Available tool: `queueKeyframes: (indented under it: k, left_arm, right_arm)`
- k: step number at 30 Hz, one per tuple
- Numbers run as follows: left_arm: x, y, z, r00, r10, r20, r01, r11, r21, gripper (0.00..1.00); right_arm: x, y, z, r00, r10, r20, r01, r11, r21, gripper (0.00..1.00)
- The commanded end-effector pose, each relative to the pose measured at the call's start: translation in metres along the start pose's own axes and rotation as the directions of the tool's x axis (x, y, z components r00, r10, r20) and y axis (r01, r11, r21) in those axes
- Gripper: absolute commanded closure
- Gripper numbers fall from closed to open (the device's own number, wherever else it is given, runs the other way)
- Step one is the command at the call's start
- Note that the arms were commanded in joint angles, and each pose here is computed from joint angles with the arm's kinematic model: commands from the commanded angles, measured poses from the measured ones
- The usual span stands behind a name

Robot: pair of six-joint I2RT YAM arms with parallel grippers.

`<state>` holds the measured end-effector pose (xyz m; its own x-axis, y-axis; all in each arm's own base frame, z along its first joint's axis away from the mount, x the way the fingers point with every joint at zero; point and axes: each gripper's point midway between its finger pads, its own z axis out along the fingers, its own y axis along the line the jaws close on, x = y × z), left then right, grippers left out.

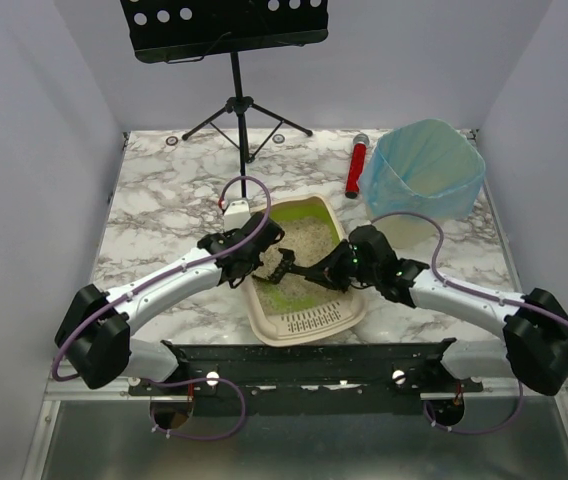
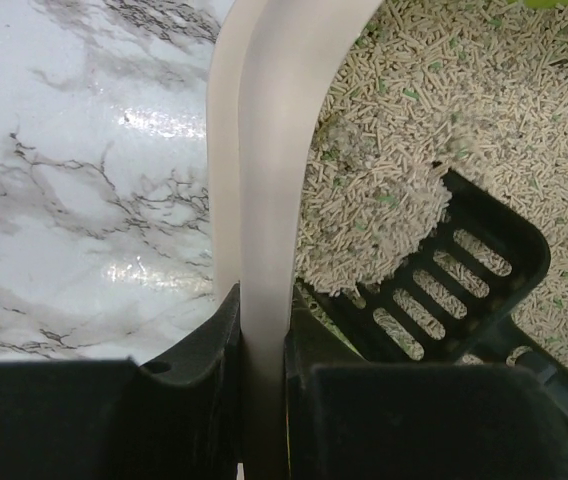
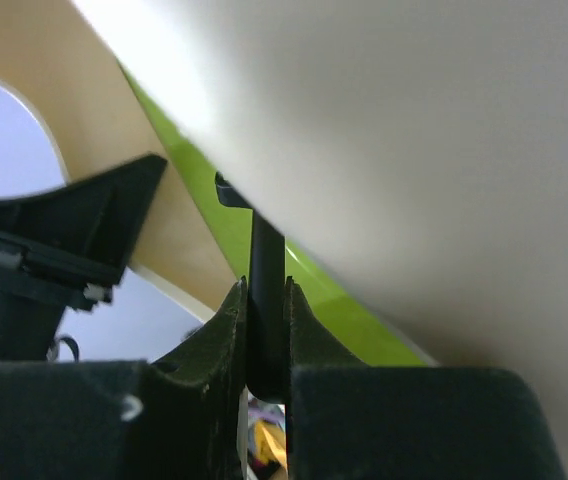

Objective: Clean the litter box

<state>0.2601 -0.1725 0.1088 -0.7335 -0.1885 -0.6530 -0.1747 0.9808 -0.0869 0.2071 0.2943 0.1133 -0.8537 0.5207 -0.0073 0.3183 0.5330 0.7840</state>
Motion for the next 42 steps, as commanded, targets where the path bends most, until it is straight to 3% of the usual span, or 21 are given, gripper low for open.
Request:
queueKeyframes:
  k: [1,7,13,19,24,29,36,42]
  left_arm:
    - [-0.006,-0.045,-0.007,0.994,-0.112,-0.007,0.111,0.981,0.157,1.00]
    - [-0.005,-0.046,-0.007,0.995,-0.100,-0.010,0.100,0.982,0.158,1.00]
    - [-0.006,-0.045,-0.008,0.994,-0.105,-0.004,0.104,0.982,0.160,1.00]
    - [-0.008,-0.046,-0.009,0.995,-0.102,0.004,0.100,0.980,0.171,1.00]
    - [-0.009,-0.048,-0.009,0.996,-0.088,0.006,0.086,0.980,0.178,1.00]
    - [-0.010,-0.047,-0.010,0.997,-0.080,0.013,0.076,0.981,0.178,1.00]
    - [-0.013,-0.037,-0.009,0.995,-0.096,0.030,0.091,0.988,0.127,1.00]
    - [-0.015,-0.035,-0.010,0.994,-0.101,0.034,0.097,0.989,0.115,1.00]
  right_arm:
    - [-0.009,-0.002,0.044,0.991,0.105,0.083,-0.106,0.994,-0.001,0.99]
    - [-0.016,0.002,0.057,0.979,0.152,0.134,-0.141,0.986,-0.092,0.99]
    - [-0.029,-0.018,0.055,0.961,0.138,0.241,-0.134,0.990,-0.035,0.99]
    - [-0.022,-0.027,0.074,0.977,0.093,0.190,-0.095,0.995,0.001,0.99]
    - [-0.019,-0.023,0.082,0.980,0.075,0.184,-0.067,0.997,-0.050,0.99]
    - [-0.022,-0.029,0.074,0.973,0.075,0.219,-0.063,0.996,-0.062,0.99]
    - [-0.017,-0.014,0.054,0.977,0.039,0.210,0.007,0.977,-0.214,0.99]
    - [-0.011,-0.033,0.054,0.980,0.069,0.185,-0.032,0.980,-0.197,0.99]
